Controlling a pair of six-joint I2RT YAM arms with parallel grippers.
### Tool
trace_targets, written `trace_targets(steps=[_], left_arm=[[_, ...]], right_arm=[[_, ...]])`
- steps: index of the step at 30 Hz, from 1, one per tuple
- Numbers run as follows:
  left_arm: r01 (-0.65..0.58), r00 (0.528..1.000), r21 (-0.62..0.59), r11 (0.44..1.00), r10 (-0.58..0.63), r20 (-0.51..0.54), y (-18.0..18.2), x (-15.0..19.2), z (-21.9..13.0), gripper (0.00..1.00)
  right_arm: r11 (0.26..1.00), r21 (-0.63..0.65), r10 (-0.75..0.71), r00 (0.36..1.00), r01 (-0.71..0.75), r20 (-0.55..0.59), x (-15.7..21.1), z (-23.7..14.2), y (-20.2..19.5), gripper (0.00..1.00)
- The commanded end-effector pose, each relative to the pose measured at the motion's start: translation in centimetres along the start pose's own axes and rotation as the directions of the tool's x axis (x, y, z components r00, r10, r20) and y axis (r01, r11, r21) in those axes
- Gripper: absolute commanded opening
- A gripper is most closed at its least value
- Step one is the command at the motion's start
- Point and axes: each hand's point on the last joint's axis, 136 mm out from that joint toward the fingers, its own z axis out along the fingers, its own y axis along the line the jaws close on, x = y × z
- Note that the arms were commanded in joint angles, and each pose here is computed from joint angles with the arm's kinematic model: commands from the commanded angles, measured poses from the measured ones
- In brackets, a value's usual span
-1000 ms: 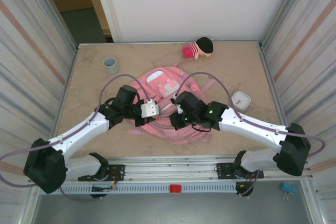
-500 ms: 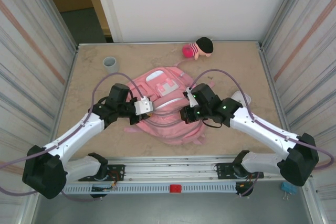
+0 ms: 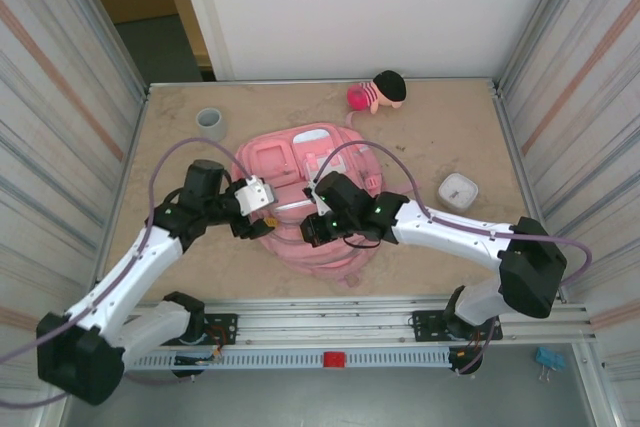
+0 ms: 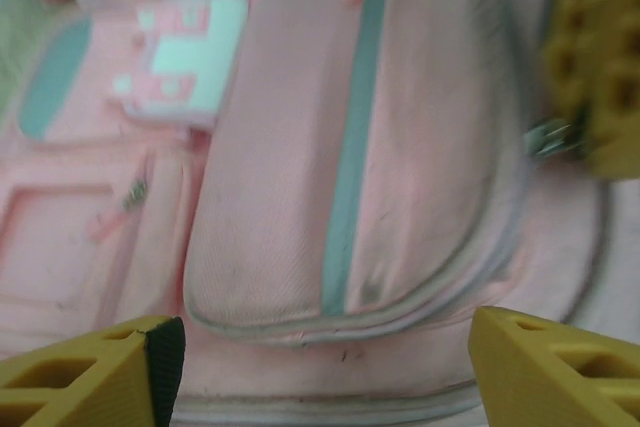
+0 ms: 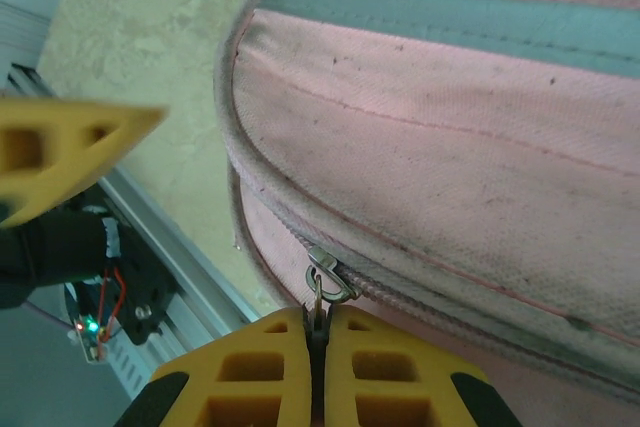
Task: Pack books, pencil case, and school supplies into a backpack
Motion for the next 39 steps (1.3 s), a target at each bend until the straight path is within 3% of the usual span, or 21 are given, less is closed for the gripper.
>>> trace_targets(steps=[1, 5, 8, 14, 18, 21, 24, 29, 33, 35, 39], left_arm=[[-0.035, 0.997, 0.105, 0.994, 0.028, 0.067, -3.0, -1.4, 0.2, 0.76], [-0.093, 0.996, 0.126, 0.988, 0.091, 0.027, -3.8, -1.5, 1.9, 0.75], [-0.111, 0.994, 0.144, 0.983, 0.112, 0.0, -3.8, -1.2, 3.1, 0.69], [-0.128, 0.989, 0.061, 0.99, 0.132, -0.063, -1.9, -0.2, 4.7, 0.37], [-0.134, 0.986, 0.032, 0.99, 0.136, -0.094, -1.6, 0.6, 3.9, 0.24], [-0.098, 0.989, 0.011, 0.995, 0.099, -0.109, -1.3, 2.1, 2.8, 0.22], [-0.08, 0.987, -0.017, 0.997, 0.077, -0.144, -1.0, 3.6, 1.8, 0.22], [-0.074, 0.979, -0.059, 0.995, 0.061, -0.197, -0.6, 4.8, 0.6, 0.32], [-0.041, 0.996, -0.015, 0.999, 0.039, -0.084, -1.4, 1.3, 0.1, 0.66], [-0.062, 0.998, -0.002, 0.998, 0.061, -0.034, -1.9, -0.9, 0.4, 0.71], [-0.161, 0.987, 0.001, 0.987, 0.161, 0.003, -3.0, -4.3, 2.4, 0.71]], right_arm=[[0.996, -0.085, 0.001, 0.999, 0.004, 0.053, -1.7, -1.5, 2.2, 0.0], [0.996, -0.093, 0.002, 0.999, 0.002, 0.05, -1.6, -1.8, 2.0, 0.0], [0.995, -0.1, 0.003, 0.999, 0.003, 0.054, -1.5, -2.1, 1.9, 0.0], [0.994, -0.106, 0.01, 0.998, -0.004, 0.056, -1.3, -2.5, 1.4, 0.0], [0.998, -0.05, 0.05, 0.997, -0.047, 0.052, -1.1, -3.3, -1.6, 0.0], [0.994, -0.037, 0.102, 0.992, -0.1, 0.069, -1.1, -4.4, -4.3, 0.0], [0.993, -0.014, 0.118, 0.991, -0.118, 0.06, -0.6, -5.1, -6.0, 0.0], [0.994, -0.076, 0.077, 0.996, -0.073, 0.051, -0.9, -5.1, -4.1, 0.0], [0.992, -0.122, 0.038, 0.997, -0.029, 0.068, -1.6, -5.1, -2.1, 0.0], [0.991, -0.132, 0.032, 0.997, -0.022, 0.074, -1.9, -5.2, -1.7, 0.0], [0.988, -0.15, 0.029, 0.996, -0.017, 0.081, -2.1, -5.5, -1.2, 0.0]])
